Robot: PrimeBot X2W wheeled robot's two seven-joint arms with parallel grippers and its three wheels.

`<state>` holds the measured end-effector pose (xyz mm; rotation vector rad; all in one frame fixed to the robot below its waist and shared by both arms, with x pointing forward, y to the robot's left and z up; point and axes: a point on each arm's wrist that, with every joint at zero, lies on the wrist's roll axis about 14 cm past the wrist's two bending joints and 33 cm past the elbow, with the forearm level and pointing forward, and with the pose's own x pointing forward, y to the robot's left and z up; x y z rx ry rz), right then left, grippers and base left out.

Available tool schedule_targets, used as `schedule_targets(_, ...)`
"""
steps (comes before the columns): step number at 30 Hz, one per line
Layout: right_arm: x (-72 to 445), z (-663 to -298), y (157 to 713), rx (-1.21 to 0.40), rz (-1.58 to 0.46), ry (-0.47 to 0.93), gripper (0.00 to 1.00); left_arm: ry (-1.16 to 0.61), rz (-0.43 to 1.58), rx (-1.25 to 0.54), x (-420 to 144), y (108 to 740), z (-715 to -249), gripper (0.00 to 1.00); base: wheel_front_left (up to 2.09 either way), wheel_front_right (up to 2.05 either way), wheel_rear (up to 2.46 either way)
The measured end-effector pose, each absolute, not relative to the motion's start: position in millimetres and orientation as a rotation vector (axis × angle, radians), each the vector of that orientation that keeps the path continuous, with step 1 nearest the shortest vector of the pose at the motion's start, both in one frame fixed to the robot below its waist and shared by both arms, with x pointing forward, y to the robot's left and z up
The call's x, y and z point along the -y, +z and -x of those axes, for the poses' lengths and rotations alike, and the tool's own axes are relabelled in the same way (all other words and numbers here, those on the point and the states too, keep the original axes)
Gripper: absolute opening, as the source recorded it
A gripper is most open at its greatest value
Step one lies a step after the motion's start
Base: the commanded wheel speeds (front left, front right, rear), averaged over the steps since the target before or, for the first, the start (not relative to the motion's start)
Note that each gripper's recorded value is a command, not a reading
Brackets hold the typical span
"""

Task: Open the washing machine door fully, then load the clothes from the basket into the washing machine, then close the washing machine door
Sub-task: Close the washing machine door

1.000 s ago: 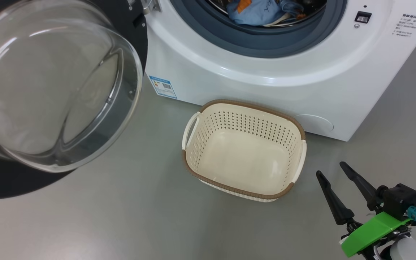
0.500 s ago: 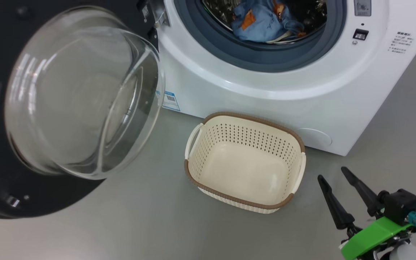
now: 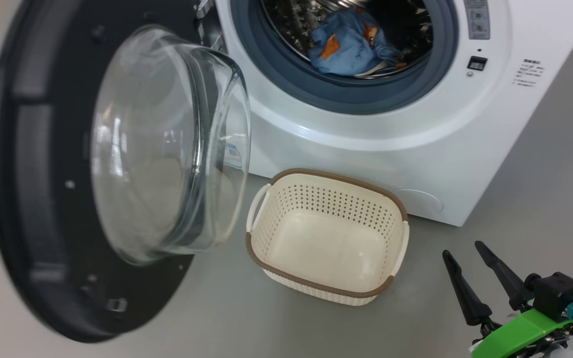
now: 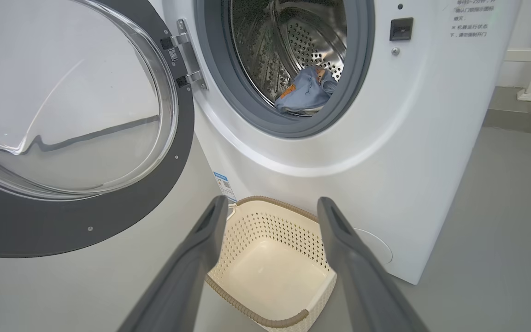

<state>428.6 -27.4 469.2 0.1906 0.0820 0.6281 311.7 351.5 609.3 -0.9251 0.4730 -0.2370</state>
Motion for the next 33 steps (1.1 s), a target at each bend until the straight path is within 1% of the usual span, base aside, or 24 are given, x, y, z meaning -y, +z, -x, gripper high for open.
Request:
schedule_targets(8,50.7,-429.7,476.3,-0.057,-0.195,0.556,1.00,-0.481,0.865,-0.464,-281.0,627.1,-336.9,0.00,0.00,0.00,0.00)
schedule_targets(9,56.5,-428.5,477.4,-0.053,-0.200,0.537,1.00,-0.542,0.857,-0.460,-262.9,631.2,-342.6,0.00,0.00,0.00,0.00)
schedule_targets(15,80.1,-425.4,481.7,-0.037,-0.212,0.461,1.00,-0.707,0.837,-0.472,-207.8,636.7,-358.3,0.00,0.00,0.00,0.00)
schedule_targets(26,130.3,-411.2,485.2,-0.014,-0.225,0.305,1.00,-0.813,0.842,-0.433,-141.1,639.7,-409.1,0.00,0.00,0.00,0.00)
schedule_targets(33,160.1,-401.1,484.3,-0.010,-0.225,0.213,1.00,-0.858,0.846,-0.394,-111.0,651.4,-440.6,0.00,0.00,0.00,0.00)
